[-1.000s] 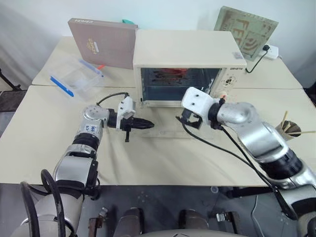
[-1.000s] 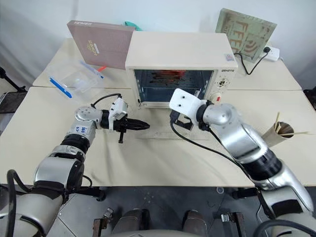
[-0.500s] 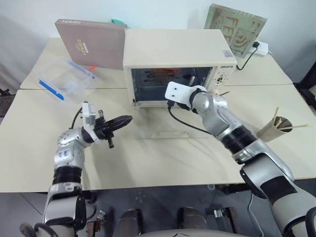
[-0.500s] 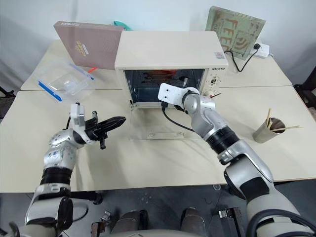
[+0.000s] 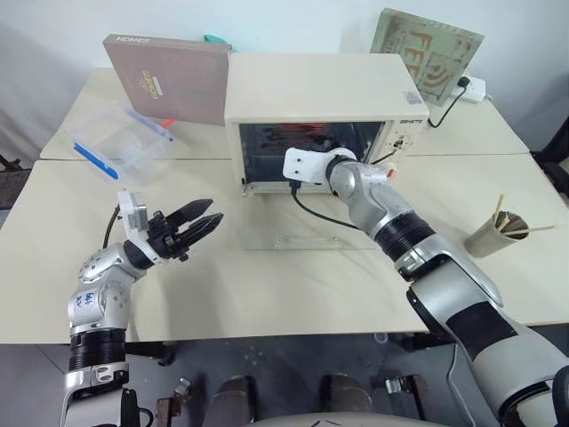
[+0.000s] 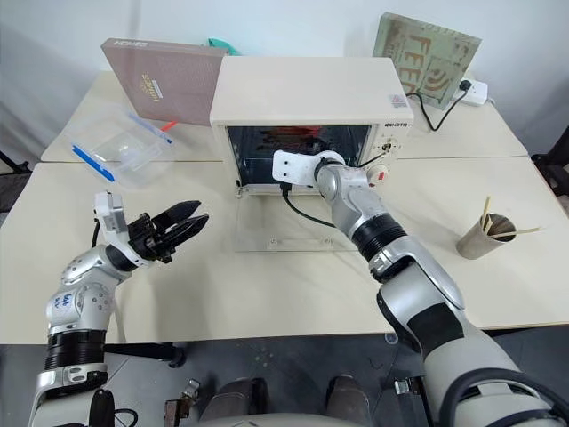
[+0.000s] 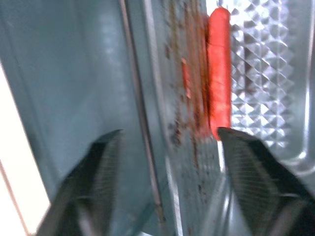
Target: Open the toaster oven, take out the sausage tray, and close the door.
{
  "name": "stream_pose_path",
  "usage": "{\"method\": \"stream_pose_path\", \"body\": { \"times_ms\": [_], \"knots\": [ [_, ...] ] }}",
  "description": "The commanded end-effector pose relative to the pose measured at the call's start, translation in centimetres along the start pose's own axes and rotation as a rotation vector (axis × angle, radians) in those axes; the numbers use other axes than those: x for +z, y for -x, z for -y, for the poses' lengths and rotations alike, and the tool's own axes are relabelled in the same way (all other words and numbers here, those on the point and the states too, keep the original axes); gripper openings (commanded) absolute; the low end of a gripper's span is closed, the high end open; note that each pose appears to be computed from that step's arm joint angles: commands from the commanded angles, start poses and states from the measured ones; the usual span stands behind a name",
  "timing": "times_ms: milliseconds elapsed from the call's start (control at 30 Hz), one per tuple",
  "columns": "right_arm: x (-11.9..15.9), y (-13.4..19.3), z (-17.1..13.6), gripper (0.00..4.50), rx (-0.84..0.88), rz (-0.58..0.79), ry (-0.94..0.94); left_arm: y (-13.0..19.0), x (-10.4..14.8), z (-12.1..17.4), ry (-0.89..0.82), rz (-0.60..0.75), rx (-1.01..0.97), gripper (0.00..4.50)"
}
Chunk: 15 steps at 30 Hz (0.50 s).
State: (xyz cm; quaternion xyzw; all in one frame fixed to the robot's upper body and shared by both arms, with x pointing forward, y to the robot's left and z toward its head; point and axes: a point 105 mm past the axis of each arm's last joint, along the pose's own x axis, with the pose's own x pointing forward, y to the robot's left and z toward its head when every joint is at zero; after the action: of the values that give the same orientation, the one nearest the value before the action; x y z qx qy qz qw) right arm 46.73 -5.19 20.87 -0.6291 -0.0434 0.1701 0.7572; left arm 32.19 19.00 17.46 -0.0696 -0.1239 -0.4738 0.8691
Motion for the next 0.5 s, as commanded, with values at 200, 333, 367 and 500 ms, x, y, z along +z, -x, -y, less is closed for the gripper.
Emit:
{"method": "stream_pose_path", "body": {
  "times_ms": [200, 333, 367, 500],
  "knots": [
    [0.3, 0.2, 1.5, 0.08, -0.045, 0.01, 0.021, -0.7, 2.0, -0.8, -0.068, 0.077, 0.037, 4.5],
    [0.7, 0.5, 1.7, 0.02, -0.066, 0.028, 0.052, -0.7, 1.6, -0.7, -0.071, 0.062, 0.034, 4.5],
    [1.0, 0.6, 1.6, 0.02, -0.07, 0.038, 0.055, -0.7, 1.5, -0.8, -0.072, 0.059, 0.038, 4.5],
    [1.8, 1.5, 1.2, 0.02, -0.073, 0.072, 0.066, -0.6, 1.4, -1.0, -0.078, 0.044, 0.053, 4.5]
  ]
}}
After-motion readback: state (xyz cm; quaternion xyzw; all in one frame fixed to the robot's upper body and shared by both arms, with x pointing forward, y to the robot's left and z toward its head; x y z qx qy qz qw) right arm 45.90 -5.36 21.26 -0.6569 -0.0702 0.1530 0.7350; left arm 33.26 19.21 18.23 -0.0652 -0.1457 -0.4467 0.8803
